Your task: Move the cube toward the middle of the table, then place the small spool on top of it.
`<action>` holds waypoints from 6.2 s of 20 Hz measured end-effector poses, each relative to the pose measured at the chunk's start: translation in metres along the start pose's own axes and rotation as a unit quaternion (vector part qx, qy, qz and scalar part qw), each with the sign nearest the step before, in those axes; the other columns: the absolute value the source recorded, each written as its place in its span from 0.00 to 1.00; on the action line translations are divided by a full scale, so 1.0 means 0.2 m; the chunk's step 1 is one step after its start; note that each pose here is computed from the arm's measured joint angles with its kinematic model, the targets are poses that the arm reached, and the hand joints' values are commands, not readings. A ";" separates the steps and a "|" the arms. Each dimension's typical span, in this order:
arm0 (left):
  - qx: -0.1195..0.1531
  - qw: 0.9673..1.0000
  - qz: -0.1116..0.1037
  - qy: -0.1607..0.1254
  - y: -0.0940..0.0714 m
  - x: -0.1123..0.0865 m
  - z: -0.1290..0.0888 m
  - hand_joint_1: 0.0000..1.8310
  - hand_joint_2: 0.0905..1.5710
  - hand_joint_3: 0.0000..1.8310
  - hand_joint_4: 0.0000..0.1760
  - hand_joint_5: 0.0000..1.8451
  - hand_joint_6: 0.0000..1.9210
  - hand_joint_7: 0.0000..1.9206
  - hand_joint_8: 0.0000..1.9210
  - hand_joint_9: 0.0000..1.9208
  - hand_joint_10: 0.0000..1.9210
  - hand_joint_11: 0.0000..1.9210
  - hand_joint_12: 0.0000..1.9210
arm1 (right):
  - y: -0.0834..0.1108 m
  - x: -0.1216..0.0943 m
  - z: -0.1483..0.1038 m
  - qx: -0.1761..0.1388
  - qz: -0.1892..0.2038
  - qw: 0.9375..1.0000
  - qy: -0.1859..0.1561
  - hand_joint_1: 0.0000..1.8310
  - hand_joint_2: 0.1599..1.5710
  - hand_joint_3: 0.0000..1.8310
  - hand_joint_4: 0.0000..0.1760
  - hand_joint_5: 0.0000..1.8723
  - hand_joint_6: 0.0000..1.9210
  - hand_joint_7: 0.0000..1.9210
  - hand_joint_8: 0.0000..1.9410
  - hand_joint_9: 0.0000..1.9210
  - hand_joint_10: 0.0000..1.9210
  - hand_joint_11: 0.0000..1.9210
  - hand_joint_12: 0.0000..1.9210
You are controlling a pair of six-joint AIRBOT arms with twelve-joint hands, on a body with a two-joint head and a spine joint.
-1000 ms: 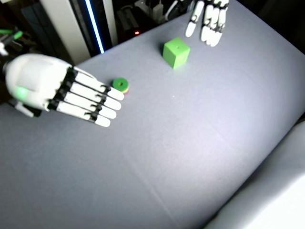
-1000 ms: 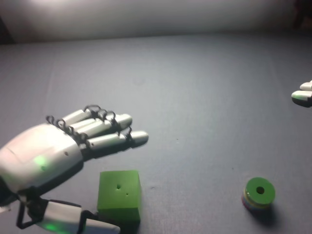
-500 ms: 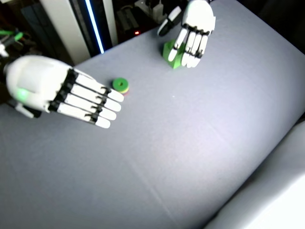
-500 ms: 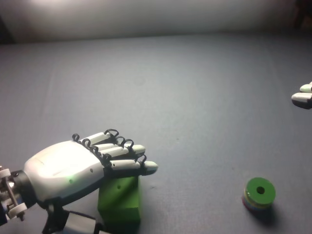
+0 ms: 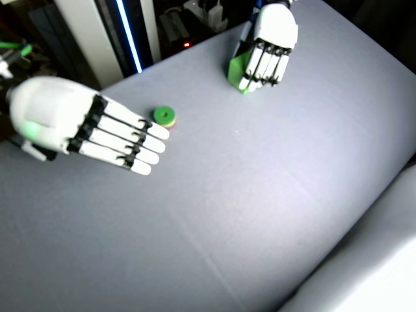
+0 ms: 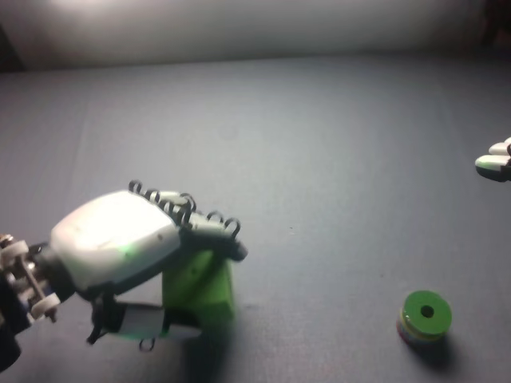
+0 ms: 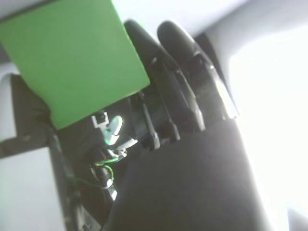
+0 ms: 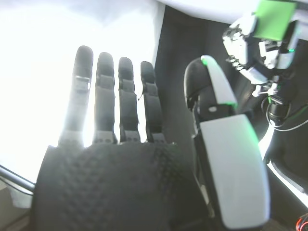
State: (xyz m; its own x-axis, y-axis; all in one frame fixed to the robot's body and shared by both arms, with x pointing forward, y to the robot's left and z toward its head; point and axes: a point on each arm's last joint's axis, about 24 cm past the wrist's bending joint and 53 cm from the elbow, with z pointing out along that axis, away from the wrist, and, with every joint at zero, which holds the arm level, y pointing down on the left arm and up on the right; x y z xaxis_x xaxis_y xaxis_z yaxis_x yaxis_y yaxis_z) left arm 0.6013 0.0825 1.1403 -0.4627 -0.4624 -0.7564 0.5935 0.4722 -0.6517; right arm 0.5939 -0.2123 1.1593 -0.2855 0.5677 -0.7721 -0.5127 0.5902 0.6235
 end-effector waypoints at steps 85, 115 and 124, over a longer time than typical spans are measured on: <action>-0.016 0.995 0.034 -0.097 -0.05 -0.37 -0.31 0.41 0.62 0.00 0.87 0.07 0.00 0.04 0.00 0.04 0.00 0.00 0.15 | 0.15 0.57 0.29 -0.067 -0.048 0.974 0.211 0.63 0.67 0.00 0.00 0.54 0.48 0.53 0.44 0.60 0.60 0.58 0.79; -0.025 0.995 0.020 -0.096 -0.01 -0.34 -0.30 0.47 0.61 0.00 0.69 0.06 0.00 0.04 0.00 0.03 0.00 0.01 0.04 | 0.54 0.22 0.91 -0.164 -0.059 0.983 0.066 0.65 0.64 0.00 0.00 0.59 0.39 0.53 0.53 0.49 0.71 0.40 0.94; -0.023 0.995 0.021 -0.099 -0.01 -0.36 -0.30 0.47 0.62 0.00 0.51 0.08 0.00 0.05 0.00 0.03 0.00 0.02 0.06 | 0.49 0.29 0.95 -0.146 -0.071 0.983 0.088 0.65 0.61 0.00 0.00 0.63 0.33 0.50 0.63 0.45 0.84 0.35 1.00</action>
State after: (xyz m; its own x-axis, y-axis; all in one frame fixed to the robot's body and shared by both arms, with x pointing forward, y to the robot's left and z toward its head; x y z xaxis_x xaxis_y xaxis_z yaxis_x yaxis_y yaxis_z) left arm 0.5930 0.1603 1.1918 -0.2973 -0.5783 -0.7597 0.5757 0.5262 -0.6258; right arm 0.6800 -0.0122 1.1983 -0.3166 0.3691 -0.8738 -0.7607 0.4514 0.4664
